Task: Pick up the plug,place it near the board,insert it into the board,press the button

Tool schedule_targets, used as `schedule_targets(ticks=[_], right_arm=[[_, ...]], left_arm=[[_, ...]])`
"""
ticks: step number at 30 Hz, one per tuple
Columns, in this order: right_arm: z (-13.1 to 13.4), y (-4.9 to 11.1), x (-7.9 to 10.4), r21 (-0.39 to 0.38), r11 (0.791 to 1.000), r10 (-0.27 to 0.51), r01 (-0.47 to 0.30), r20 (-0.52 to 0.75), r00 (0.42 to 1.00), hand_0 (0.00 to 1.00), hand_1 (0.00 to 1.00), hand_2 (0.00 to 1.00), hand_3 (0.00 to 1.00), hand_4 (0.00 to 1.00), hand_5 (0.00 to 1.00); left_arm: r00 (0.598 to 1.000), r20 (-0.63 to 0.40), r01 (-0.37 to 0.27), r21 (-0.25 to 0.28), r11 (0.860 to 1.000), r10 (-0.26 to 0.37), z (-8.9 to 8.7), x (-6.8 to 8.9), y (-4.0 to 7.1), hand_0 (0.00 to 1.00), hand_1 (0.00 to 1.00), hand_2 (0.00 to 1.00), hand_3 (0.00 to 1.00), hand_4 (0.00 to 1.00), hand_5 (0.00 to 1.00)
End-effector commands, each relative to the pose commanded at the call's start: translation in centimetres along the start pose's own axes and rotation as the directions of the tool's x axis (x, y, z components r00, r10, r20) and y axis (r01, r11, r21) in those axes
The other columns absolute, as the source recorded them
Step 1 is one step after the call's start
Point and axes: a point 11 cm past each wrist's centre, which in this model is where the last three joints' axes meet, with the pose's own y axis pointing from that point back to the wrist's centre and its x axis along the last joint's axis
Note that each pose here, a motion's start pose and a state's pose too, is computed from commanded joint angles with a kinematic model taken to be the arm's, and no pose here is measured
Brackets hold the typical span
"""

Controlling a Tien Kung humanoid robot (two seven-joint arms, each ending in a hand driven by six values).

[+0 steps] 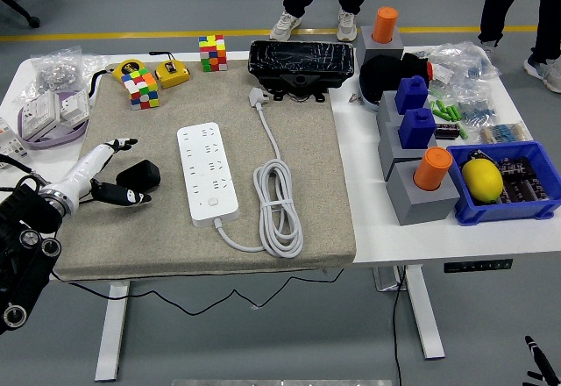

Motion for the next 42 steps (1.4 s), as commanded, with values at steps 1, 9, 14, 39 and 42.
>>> schedule_targets(ticks=[1,9,14,39,42], right_arm=[[0.02,0.0,0.01,0.0,1.0,0.0,0.0,0.0,1.0,0.998,0.858,0.775,0.836,0.998,0.998],[-0.06,0.0,0.03,0.0,1.0,0.001,-0.001,-0.001,1.0,0.998,0.859,0.774,0.836,0.998,0.998],[-0.08,0.0,0.15,0.0,1.0,0.005,-0.005,-0.001,1.0,0.998,0.858,0.774,0.836,0.998,0.998],[-0.33,0.01,0.23,0.005,1.0,0.012,-0.012,0.005,1.0,0.998,0.855,0.774,0.838,0.998,0.998],[-0.23,0.01,0.24,0.002,1.0,0.013,-0.013,0.005,1.0,0.998,0.855,0.774,0.838,0.998,0.998]], left_arm=[[1.0,0.002,-0.004,0.0,1.0,0.004,0.0,-0.03,-0.07,0.942,0.979,0.868,0.871,0.998,0.058],[0.999,0.004,-0.036,0.0,0.999,0.036,-0.06,0.0,-0.32,0.919,0.941,0.783,0.8,0.998,0.015],[0.998,-0.005,-0.061,-0.002,0.998,0.061,-0.16,0.04,-0.38,0.889,0.888,0.722,0.74,0.998,0.002],[0.998,0.01,-0.07,0.004,0.998,0.07,-0.03,-0.71,-0.63,0.841,0.814,0.649,0.638,0.998,0.002],[0.997,0.013,-0.075,0.007,0.997,0.075,-0.06,-0.64,-0.62,0.835,0.788,0.619,0.597,0.917,0.018]])
